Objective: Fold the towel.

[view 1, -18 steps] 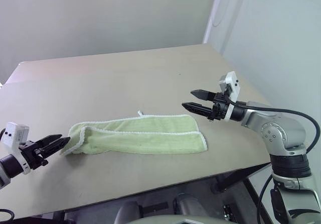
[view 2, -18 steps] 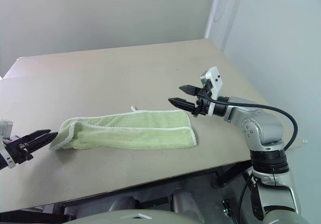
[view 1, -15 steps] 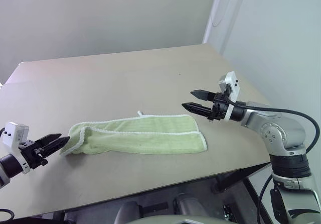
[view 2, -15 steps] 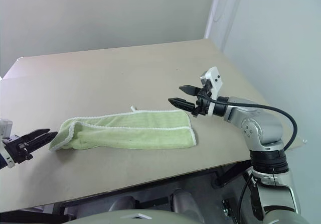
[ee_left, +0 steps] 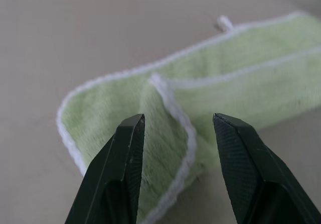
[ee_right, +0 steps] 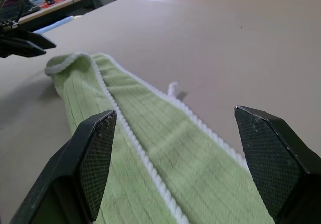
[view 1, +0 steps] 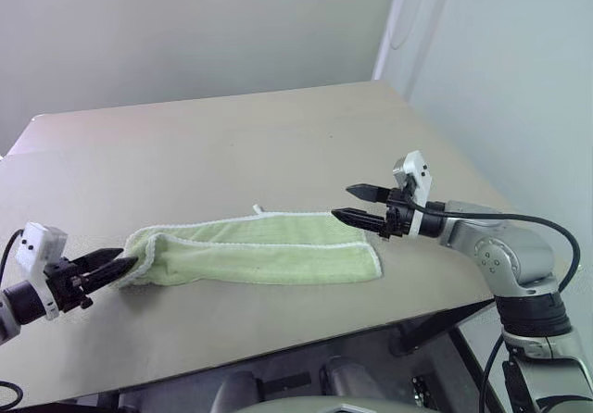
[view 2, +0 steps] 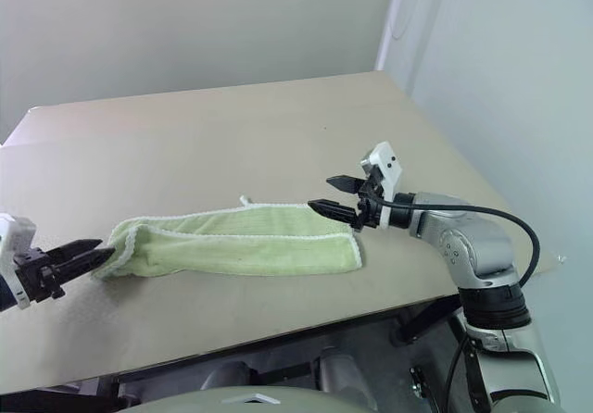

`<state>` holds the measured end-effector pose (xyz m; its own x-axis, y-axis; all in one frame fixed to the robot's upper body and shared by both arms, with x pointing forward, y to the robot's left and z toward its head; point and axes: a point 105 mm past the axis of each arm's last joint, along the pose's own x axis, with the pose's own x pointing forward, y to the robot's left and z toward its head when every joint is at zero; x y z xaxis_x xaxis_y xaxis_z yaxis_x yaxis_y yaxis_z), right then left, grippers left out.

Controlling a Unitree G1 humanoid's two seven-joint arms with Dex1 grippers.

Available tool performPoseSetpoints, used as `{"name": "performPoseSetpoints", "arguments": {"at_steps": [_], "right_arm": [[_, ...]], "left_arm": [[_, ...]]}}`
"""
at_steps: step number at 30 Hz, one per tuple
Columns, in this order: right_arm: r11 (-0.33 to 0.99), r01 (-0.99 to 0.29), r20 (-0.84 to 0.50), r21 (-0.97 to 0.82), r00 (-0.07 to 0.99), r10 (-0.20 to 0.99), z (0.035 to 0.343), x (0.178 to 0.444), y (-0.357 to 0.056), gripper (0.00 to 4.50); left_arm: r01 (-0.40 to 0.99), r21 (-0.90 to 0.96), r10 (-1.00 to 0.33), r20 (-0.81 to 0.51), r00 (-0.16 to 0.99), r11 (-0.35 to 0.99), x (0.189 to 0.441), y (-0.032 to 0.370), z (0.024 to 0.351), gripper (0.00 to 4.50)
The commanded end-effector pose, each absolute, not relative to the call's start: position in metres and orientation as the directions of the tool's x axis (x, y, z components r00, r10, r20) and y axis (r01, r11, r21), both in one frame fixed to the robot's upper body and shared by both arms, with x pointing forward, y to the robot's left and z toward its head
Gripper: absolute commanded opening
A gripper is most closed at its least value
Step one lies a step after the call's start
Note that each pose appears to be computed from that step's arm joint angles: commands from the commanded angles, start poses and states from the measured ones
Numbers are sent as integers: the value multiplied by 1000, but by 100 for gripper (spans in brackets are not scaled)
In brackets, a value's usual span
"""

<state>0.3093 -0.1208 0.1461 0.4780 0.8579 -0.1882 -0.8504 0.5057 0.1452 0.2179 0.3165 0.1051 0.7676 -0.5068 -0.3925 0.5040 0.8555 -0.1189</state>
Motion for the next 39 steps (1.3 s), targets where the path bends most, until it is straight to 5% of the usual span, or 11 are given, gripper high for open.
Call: {"name": "performPoseSetpoints", "arguments": {"at_steps": [1,22,39], "right_arm": [[512,-855,-168,78,495,852,157,312,-121,391],[580,-810,-173,82,562,809,151,314,-124,391],[604,-791,-189,97,582,791,147,316,-125,391]], "left_arm": [[548,-43,-524,-363,771,836,223,308,118,228],[602,102,-514,-421,747,792,255,303,88,228],[639,108,-529,-465,710,762,249,310,77,228]]}}
